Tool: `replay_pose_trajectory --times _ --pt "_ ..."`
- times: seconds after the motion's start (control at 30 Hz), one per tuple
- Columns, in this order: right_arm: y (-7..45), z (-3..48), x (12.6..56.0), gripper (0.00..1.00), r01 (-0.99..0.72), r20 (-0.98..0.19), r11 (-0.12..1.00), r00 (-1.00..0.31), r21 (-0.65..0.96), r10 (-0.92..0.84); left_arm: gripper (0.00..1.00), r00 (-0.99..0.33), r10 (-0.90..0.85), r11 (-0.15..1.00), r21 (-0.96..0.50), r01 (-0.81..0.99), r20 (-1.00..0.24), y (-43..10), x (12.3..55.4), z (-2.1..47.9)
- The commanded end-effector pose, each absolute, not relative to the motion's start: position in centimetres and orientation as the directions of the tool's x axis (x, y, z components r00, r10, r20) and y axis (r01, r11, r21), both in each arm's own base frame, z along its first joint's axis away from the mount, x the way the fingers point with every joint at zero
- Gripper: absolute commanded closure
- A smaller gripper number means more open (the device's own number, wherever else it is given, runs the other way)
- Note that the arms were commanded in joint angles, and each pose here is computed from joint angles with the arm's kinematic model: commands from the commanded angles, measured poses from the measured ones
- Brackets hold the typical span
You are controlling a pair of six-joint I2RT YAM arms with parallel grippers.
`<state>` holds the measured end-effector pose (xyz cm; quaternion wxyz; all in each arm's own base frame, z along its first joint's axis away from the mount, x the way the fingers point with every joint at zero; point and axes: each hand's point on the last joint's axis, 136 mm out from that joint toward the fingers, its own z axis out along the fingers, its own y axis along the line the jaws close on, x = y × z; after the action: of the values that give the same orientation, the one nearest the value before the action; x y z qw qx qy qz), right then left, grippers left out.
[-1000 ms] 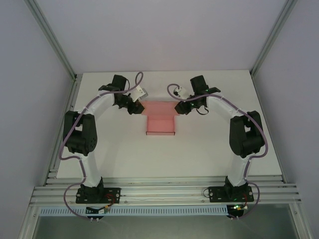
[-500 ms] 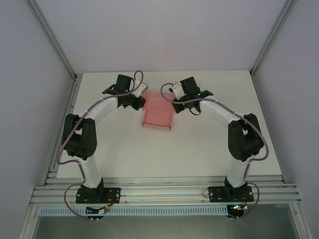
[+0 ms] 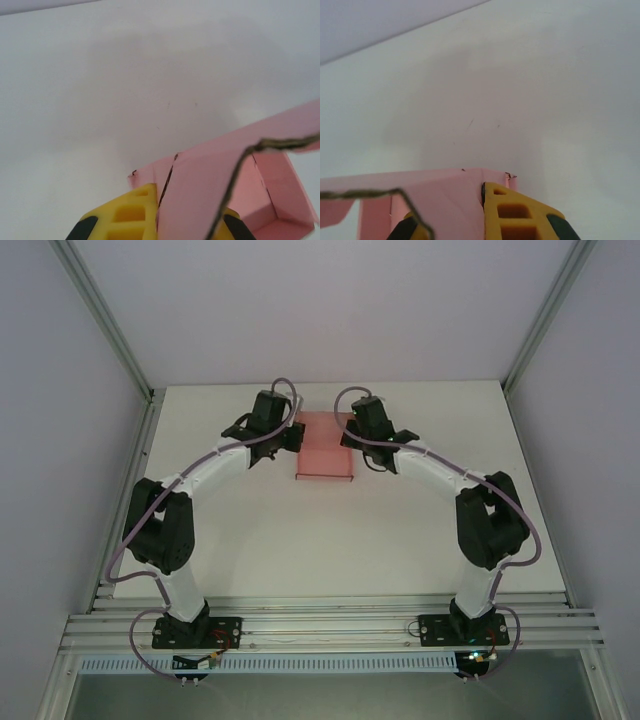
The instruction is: Assemble paper box
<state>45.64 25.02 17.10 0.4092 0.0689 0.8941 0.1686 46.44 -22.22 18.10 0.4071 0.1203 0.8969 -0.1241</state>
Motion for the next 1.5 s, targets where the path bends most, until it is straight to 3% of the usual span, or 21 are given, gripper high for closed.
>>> replay_pose_trajectory --times 0.0,0.1,0.3,0.7,1.47 --pt "26.3 20.6 46.2 1.00 0.045 -0.693 0.852 -0.560 0.521 0.454 1.00 -0.569 -0.116 0.987 -0.160 0.028 -0.814 -19.3 47.2 21.4" --pt "27.1 21.2 45.9 0.99 0.038 -0.702 0.845 -0.538 0.533 0.466 1.00 -0.523 -0.274 0.962 -0.230 -0.149 -0.807 -17.5 47.3 21.7" --pt "28.3 21.5 45.4 0.99 0.011 -0.725 0.864 -0.539 0.503 0.429 1.00 -0.483 -0.417 0.903 -0.414 -0.119 -0.770 -19.4 47.6 23.1" --pt "27.8 19.9 45.3 0.97 -0.015 -0.775 0.907 -0.525 0.421 0.351 1.00 -0.501 -0.260 0.946 -0.321 0.039 -0.826 -20.4 46.4 20.8" --pt "28.5 13.4 42.0 0.97 -0.084 -0.866 0.970 -0.474 0.227 0.161 1.00 -0.566 -0.158 0.937 -0.304 0.172 -0.809 -21.5 43.1 12.5"
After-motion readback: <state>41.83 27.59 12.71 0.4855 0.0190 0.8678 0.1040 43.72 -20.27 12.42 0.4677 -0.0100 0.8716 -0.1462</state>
